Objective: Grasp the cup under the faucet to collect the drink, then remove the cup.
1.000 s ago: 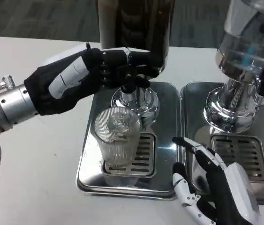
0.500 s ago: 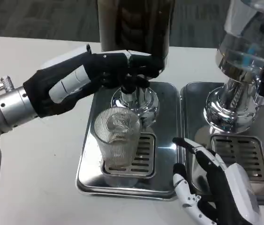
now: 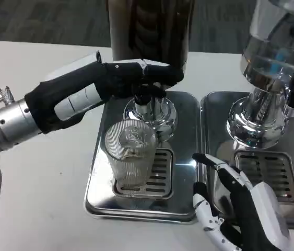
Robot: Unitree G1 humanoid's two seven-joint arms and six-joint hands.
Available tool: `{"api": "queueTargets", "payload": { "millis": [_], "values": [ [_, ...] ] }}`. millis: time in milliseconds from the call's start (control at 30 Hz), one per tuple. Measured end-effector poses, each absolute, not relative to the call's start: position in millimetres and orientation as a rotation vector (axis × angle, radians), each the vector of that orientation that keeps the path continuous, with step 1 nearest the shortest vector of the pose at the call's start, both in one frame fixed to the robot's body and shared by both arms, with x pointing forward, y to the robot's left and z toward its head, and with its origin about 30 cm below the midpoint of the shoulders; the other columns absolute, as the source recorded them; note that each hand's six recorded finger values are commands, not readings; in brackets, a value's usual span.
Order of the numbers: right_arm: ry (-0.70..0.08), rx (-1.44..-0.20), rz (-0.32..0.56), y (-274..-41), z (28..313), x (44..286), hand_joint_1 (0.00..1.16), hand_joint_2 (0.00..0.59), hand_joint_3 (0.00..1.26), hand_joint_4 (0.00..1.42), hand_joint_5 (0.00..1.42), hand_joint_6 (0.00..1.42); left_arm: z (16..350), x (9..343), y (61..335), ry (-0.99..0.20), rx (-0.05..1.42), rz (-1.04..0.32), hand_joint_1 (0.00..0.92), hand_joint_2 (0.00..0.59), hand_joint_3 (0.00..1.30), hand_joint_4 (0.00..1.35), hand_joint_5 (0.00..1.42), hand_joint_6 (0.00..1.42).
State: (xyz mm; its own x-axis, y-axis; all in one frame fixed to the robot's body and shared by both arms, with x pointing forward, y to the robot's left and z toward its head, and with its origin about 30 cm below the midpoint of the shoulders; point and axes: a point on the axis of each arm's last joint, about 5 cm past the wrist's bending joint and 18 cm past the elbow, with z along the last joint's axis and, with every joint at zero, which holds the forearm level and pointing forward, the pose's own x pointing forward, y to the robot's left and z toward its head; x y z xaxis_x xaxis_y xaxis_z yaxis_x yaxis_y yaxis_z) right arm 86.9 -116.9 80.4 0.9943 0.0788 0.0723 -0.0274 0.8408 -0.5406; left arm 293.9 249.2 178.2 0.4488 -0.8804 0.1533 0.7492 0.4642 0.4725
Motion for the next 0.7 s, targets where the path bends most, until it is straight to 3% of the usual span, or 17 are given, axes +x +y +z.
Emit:
{"api": "queueTargets", "payload": {
  "millis": [700],
  "values": [
    [-0.092,-0.574,0.059,-118.4,81.0,87.5,0.36,0.464,0.25,0.20,0.15,0.05,178.5,287.1,246.6,-0.490,0.493,-1.005,0.000,0.088,0.24,0.10,0.10,0.22]
  ]
}}
